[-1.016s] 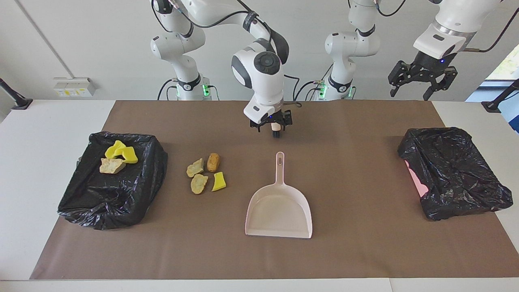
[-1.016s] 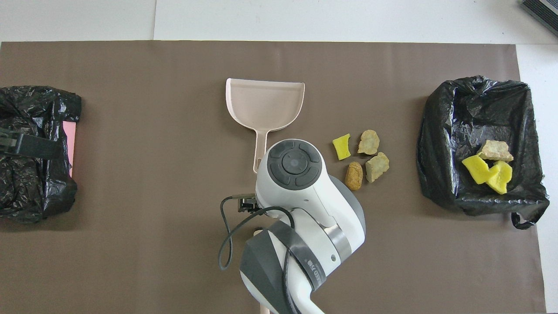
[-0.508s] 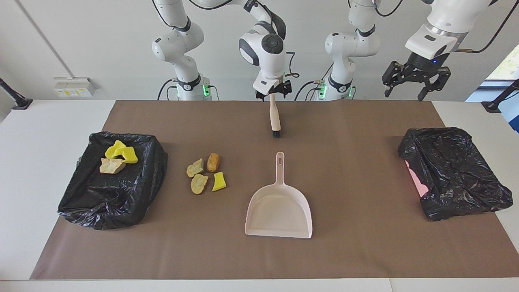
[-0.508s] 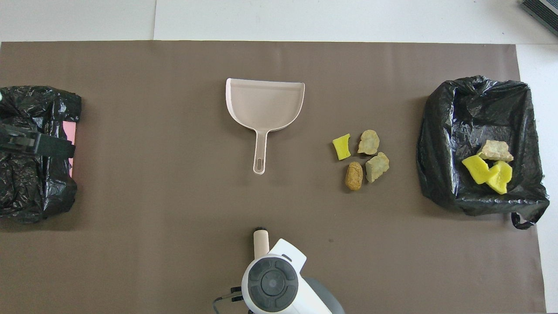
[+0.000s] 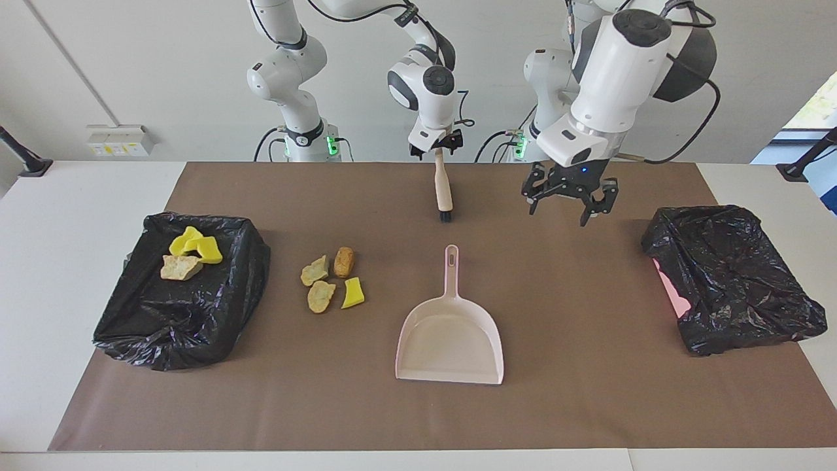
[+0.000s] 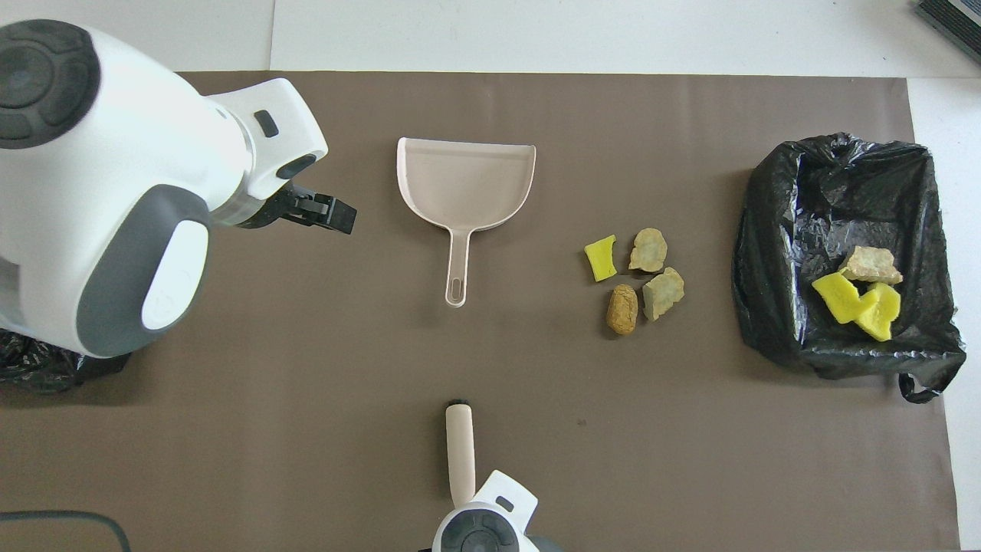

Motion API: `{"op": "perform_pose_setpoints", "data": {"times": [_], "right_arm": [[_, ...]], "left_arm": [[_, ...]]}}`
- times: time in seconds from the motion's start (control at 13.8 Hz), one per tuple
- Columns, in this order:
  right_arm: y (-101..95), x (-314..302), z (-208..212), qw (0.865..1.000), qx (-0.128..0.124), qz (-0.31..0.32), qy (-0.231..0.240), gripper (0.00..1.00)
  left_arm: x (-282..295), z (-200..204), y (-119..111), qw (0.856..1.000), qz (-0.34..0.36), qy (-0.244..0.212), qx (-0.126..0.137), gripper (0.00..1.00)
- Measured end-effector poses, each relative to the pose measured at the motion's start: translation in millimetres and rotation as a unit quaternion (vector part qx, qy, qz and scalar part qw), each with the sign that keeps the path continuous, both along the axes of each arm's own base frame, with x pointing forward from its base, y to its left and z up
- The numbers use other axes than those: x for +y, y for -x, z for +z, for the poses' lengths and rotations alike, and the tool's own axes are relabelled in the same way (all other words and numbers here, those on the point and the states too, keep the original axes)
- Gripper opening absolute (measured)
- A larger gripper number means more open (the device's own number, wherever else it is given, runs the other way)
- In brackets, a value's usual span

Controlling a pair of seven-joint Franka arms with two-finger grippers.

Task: Sweep and dump trash in bin
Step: 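Grasp the dustpan with the left gripper while the right gripper grasps the brush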

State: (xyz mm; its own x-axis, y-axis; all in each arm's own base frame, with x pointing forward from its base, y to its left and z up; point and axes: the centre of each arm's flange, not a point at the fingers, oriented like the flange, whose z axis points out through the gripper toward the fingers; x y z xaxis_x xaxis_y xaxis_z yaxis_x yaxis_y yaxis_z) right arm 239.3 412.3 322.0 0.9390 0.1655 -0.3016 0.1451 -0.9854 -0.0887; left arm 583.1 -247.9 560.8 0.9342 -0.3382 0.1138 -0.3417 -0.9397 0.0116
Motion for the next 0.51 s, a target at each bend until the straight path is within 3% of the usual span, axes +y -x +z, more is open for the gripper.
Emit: {"op": "perform_pose_setpoints", "data": {"times": [0.22,0.51], "right_arm": [[3.1,0.4,4.5,1.0,-0.003,0.003,-0.004,0.93],[4.3,-0.8,4.3,1.0,-0.003,0.003,-0.003,0.44]], "left_arm": [[-66.8,-67.6,-6.5,1.0,0.017,-0.015,-0.006,1.0],[-127.3,-126.3,-3.0,0.999,0.044,0.003,-0.019,1.0]]}}
